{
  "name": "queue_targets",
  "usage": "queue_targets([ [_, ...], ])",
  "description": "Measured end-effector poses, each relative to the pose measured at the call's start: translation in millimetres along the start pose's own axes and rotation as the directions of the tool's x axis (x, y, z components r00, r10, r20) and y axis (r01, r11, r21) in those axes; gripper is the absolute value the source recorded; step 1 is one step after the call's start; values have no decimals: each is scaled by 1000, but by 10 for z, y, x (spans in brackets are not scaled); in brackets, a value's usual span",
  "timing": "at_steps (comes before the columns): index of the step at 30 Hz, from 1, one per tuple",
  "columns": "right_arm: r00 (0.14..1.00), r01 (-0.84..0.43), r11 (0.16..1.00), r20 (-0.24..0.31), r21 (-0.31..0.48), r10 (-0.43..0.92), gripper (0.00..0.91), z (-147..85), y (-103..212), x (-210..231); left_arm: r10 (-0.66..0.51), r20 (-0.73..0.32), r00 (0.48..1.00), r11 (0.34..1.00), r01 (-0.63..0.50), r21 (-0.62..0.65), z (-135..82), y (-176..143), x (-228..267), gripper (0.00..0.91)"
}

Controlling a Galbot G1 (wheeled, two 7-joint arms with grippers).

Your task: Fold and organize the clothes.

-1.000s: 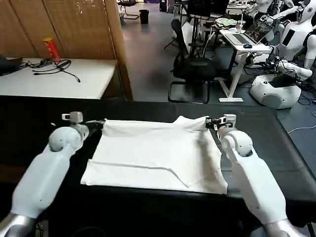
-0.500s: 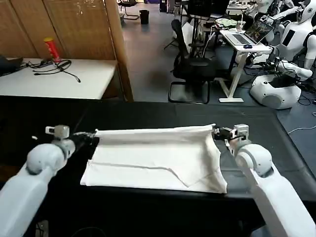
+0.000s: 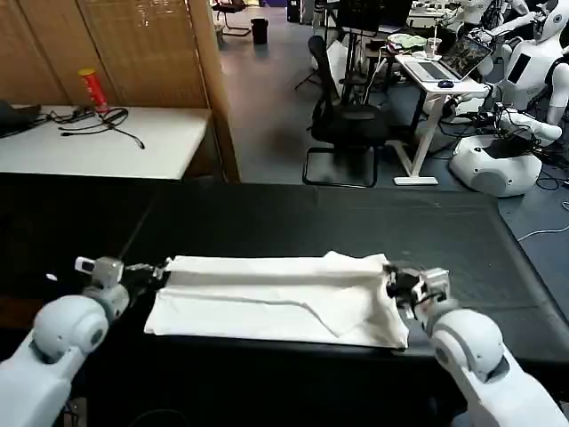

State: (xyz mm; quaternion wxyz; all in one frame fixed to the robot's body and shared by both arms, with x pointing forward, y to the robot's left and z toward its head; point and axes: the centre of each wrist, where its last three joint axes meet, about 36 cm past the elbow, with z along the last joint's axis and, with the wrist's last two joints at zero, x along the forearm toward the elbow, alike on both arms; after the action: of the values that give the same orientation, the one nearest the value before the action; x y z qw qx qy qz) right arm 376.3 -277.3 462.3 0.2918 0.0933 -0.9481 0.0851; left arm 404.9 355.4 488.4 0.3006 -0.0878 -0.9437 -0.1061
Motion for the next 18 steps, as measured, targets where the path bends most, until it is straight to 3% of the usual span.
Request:
queue_targets([
  [11,1000,17,1000,-23,-18,-17,0,110,74,48,5,-75,997,1000,-5,-2,334,-115,56,0],
  [12,1000,17,1000,-22,-19,-18,0,109,75,56,5,-78,997,1000,-5,0,352,-122,57,215],
  [13,1000,19,1000,-21,-21,-19,88,109,74,64,6,-80,997,1000,-6,1,364,-126,58,878],
  [14,1000,23,999,-19,-23,-23,878,108,74,80,5,-82,997,1000,-5,4,374,-127,60,878],
  [18,999,42,998,1,-46,-42,878,79,79,179,0,-73,997,1000,1,16,381,-140,96,878],
])
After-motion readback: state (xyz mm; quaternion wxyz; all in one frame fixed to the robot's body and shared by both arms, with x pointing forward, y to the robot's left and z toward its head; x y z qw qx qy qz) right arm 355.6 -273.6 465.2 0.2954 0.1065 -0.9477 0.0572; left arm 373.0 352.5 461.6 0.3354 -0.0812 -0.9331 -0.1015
